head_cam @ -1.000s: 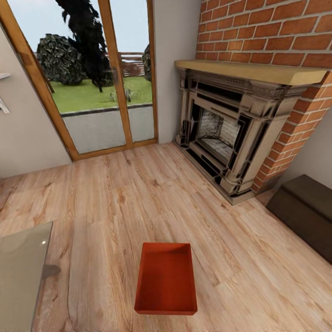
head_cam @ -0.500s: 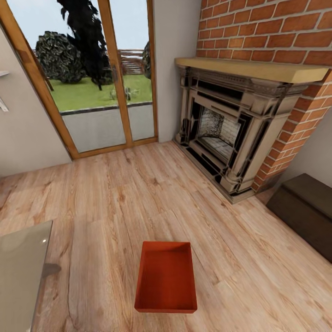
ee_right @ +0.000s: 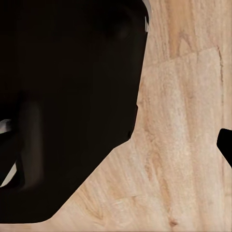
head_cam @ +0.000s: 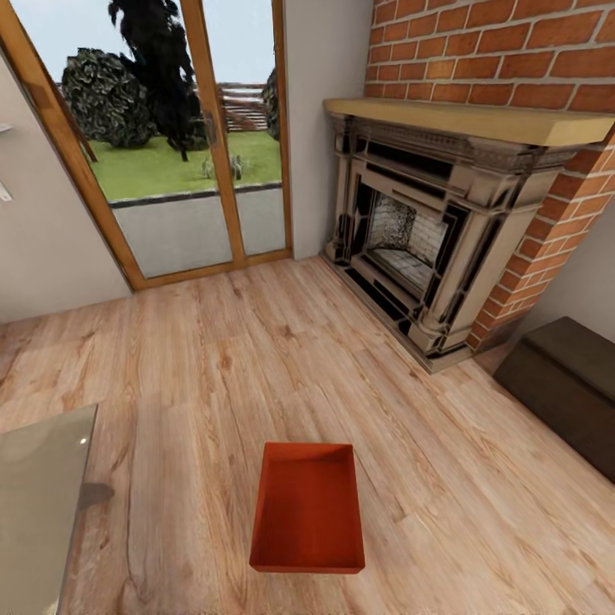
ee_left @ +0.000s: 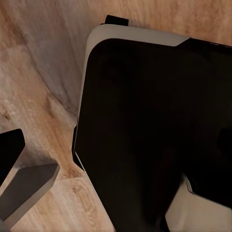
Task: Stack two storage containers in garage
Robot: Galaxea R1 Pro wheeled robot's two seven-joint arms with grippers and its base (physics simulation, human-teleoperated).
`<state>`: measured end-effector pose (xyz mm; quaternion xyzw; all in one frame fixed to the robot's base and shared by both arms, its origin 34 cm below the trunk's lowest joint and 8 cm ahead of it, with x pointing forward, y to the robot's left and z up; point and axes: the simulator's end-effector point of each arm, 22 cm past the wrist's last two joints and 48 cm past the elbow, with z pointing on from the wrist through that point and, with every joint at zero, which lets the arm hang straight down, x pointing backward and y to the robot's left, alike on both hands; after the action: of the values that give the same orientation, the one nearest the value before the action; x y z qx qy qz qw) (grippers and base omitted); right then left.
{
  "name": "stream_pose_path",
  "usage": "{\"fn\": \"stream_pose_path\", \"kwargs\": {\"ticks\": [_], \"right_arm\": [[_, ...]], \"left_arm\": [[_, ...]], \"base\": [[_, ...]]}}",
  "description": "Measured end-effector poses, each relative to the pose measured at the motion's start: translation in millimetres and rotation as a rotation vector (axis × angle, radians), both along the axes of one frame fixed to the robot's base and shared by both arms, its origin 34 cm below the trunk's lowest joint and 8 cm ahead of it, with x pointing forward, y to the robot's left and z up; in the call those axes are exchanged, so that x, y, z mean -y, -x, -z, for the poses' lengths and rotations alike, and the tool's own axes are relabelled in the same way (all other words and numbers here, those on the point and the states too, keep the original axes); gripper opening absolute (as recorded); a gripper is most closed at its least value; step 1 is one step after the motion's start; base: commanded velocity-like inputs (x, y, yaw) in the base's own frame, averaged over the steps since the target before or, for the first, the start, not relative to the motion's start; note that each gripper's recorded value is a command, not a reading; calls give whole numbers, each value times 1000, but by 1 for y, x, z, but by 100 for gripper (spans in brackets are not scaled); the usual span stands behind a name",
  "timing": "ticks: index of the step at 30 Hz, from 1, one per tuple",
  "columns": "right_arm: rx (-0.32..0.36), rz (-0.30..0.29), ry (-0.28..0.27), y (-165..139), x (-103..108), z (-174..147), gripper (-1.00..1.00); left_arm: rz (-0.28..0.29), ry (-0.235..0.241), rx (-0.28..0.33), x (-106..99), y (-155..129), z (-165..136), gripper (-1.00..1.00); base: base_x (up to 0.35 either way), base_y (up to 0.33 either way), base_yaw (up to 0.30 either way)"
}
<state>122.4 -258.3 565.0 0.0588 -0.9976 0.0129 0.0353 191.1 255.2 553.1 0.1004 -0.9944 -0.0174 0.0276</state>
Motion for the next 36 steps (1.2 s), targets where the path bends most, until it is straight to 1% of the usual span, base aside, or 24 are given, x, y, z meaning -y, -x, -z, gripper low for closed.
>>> {"fn": "stream_pose_path", "kwargs": {"ticks": [36], "right_arm": [[-60,-4,1,23,0,-1,100]], "left_arm": [[0,0,-58,0,24,3,100]], "base": [[0,0,0]]}}
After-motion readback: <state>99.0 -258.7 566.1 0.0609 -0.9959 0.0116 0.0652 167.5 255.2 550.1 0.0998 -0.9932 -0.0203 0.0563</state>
